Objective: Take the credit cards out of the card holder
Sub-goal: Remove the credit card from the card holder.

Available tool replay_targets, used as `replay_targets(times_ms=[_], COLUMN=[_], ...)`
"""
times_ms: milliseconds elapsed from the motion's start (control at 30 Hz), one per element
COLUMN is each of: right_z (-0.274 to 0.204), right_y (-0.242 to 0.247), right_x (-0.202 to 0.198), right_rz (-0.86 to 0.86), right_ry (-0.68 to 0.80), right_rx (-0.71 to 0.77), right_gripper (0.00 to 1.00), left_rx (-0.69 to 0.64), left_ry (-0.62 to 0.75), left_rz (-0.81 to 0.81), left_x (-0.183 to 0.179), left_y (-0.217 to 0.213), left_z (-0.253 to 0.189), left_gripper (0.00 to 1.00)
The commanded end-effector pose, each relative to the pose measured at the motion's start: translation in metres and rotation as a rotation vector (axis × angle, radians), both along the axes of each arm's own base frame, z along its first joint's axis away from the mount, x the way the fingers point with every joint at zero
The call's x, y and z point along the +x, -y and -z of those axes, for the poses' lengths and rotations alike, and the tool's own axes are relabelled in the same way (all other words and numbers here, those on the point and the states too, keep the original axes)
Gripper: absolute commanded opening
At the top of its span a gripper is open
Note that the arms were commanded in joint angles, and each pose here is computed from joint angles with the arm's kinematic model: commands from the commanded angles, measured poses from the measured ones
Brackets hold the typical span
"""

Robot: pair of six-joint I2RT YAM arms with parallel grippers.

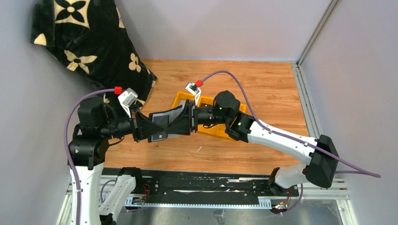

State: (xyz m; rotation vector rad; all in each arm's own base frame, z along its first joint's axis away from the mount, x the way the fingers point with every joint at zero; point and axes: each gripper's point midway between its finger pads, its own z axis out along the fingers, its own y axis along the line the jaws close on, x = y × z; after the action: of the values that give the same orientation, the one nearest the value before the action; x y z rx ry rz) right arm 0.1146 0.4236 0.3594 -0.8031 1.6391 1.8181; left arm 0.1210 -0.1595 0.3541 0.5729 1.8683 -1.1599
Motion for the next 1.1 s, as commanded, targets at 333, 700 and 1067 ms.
replay_targets(times_ms=[333,700,1067], right_z=[-0.029,-0.026,-0.018], right_y=[-0.004,0.007,0.011], right_x=[-0.019,-0.021,-0.022], right_rz=[-0.122,-0.088,-0.078], right_ry=[-0.034,-0.042,-0.055], right_rx=[0.189,0.209,0.201], right_gripper=[0.15,0.0,0.01], left_rx=[-0.126,-0.159,-0.184], left_ry=[-0.16,-0.115,-0.073], left_rz=[0.147,0.24,0.313], left_x=[-0.023,-0.038,-0.062], left_y=[0.014,0.017,0.018], left_z=[-0.008,-0.029,-0.041], left_gripper=[0.17,0.47,0.18])
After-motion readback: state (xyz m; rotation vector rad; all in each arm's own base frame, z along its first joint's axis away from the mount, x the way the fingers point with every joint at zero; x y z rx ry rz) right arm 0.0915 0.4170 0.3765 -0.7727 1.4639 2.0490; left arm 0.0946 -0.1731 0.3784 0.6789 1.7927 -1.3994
